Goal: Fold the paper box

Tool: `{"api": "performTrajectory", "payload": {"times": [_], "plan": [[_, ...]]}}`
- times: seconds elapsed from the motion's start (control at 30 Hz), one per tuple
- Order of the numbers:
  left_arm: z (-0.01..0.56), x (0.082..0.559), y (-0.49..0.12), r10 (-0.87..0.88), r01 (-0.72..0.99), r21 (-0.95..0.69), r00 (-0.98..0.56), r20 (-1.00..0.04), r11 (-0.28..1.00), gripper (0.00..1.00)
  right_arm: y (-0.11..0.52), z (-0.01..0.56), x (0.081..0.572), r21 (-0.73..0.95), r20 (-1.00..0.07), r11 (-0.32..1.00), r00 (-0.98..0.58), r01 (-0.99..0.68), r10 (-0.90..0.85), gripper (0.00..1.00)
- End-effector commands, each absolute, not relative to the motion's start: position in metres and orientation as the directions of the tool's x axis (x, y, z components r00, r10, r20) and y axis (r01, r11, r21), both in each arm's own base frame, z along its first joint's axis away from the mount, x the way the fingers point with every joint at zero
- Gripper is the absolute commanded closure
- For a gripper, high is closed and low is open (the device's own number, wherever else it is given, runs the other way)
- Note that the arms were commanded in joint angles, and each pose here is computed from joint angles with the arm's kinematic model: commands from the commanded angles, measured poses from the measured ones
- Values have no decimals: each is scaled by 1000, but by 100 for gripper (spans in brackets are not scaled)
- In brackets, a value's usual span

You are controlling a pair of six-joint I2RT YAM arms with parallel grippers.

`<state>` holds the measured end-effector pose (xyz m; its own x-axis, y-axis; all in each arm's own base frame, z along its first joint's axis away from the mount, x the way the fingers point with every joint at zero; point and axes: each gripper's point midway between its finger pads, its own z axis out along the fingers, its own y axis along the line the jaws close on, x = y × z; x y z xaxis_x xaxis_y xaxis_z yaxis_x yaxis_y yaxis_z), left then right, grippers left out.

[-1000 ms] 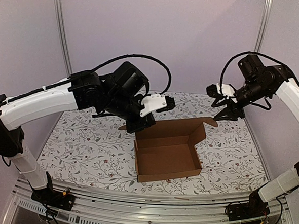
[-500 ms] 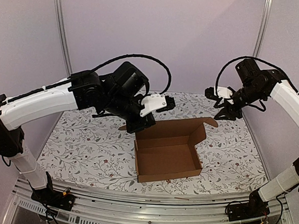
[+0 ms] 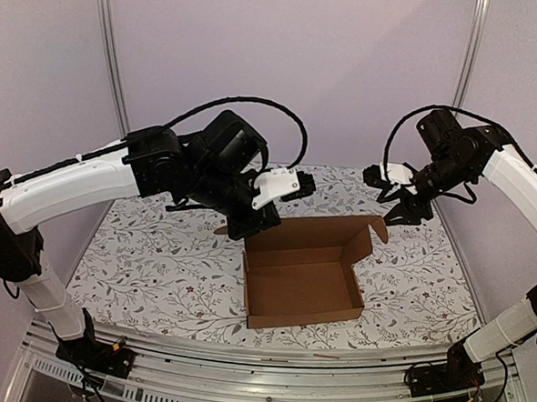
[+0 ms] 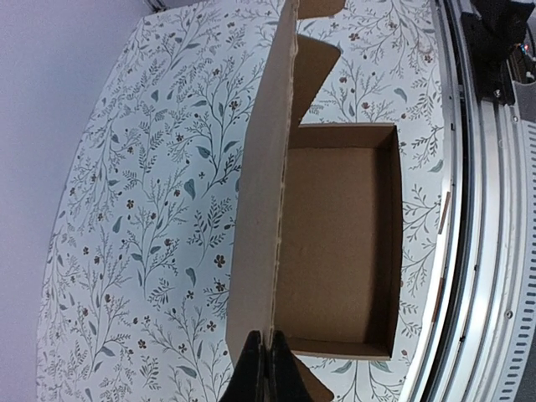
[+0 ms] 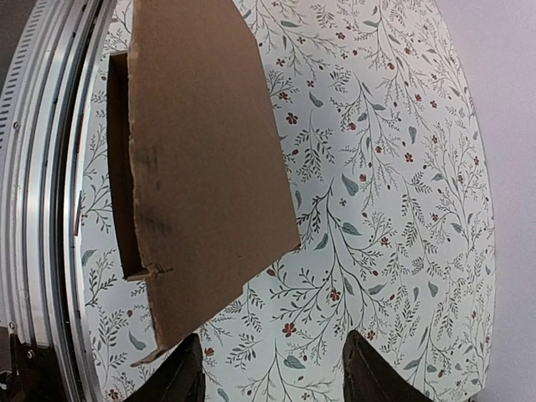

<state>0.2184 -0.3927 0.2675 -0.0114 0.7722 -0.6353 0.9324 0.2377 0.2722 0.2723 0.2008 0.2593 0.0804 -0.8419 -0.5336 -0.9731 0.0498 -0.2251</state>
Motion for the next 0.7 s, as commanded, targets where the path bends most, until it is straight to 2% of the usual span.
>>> {"api": "performTrajectory", "payload": {"times": [0.0,0.37,0.67], "plan": [[257,220,-394,770,941,226,-53,-636,251,100,204,254,253,-163,-544,5,86,-987,-835,45],[251,214,-400,766,955,189,-55,-641,227,100,223,261,244,-92,-654,12,51,-996,-755,46],[251,213,-397,773,957,191,-50,-632,218,100,236,261,251,-56,-709,42,10,-998,-706,62]]}}
